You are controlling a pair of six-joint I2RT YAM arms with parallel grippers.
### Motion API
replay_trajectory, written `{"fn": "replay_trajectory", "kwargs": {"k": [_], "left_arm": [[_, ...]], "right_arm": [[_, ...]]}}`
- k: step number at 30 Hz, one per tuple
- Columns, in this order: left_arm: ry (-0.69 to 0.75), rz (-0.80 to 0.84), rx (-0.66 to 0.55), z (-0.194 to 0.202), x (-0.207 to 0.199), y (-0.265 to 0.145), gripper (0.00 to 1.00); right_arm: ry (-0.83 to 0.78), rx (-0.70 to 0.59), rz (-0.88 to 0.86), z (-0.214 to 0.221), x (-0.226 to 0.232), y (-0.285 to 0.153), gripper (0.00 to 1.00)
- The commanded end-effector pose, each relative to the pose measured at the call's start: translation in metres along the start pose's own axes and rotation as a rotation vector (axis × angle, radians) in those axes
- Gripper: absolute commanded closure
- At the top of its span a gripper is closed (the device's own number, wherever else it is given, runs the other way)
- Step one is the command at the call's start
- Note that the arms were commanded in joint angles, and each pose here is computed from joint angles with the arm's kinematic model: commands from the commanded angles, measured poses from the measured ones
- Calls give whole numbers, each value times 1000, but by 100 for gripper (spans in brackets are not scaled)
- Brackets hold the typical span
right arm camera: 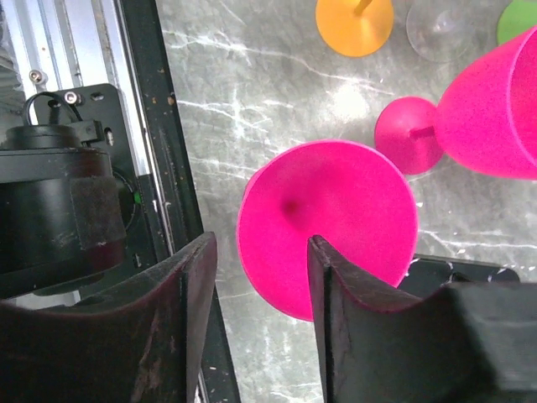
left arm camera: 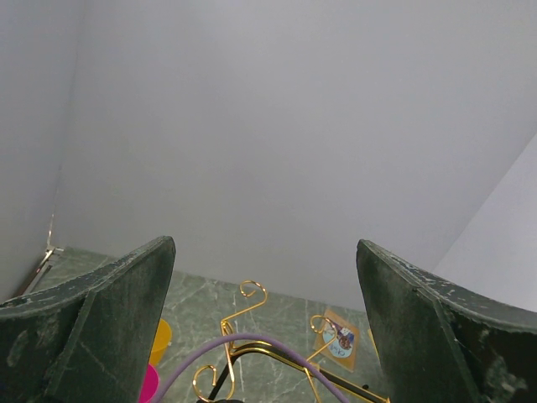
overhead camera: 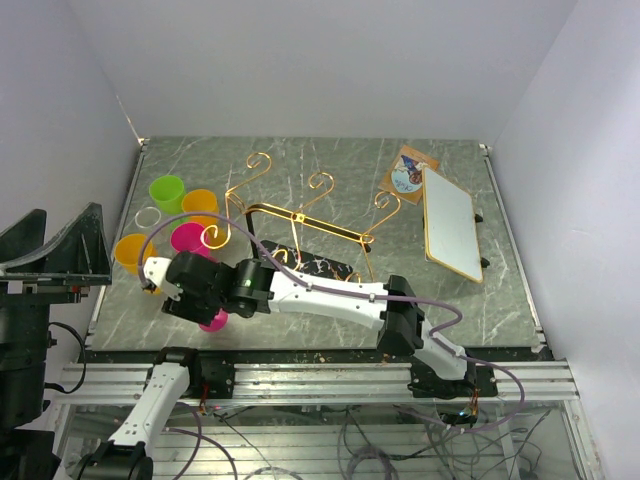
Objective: Take the wine glass off the wine glass rack
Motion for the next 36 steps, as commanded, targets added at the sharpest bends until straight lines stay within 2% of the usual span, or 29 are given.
{"fn": "replay_trajectory", "kwargs": {"k": [1, 7, 11, 16, 22, 30, 36], "left_arm": [[9, -17, 6, 1, 2, 2, 1], [0, -19, -3, -3, 0, -2, 1], [-10, -27, -4, -3, 1, -5, 1], [-24, -25, 3, -2, 0, -4, 1], [-44, -21, 35, 9, 2, 4, 1], [-52, -15, 128, 32, 4, 24, 1], [-47, 10, 224, 49, 4, 46, 1]], "right_arm": [[12, -111, 21, -30, -11, -36, 49], [20, -258, 14, -48, -23, -84, 24], [57, -364, 10, -57, -38, -127, 17], [40, -469, 131, -59, -55, -176, 6], [94, -576, 277, -47, -100, -232, 1], [363, -616, 607, 16, -183, -308, 1], [480, -646, 861, 61, -185, -364, 0]]}}
Point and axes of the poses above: each gripper's point midway between its finger pads, its own y axis out along the fingers, its own x axis along the line the jaws close on, z = x × y, the point moved 10 cm from there along -y, back along the fingers, and after that the axes turned 2 degrees about y, right-handed, at the moved point
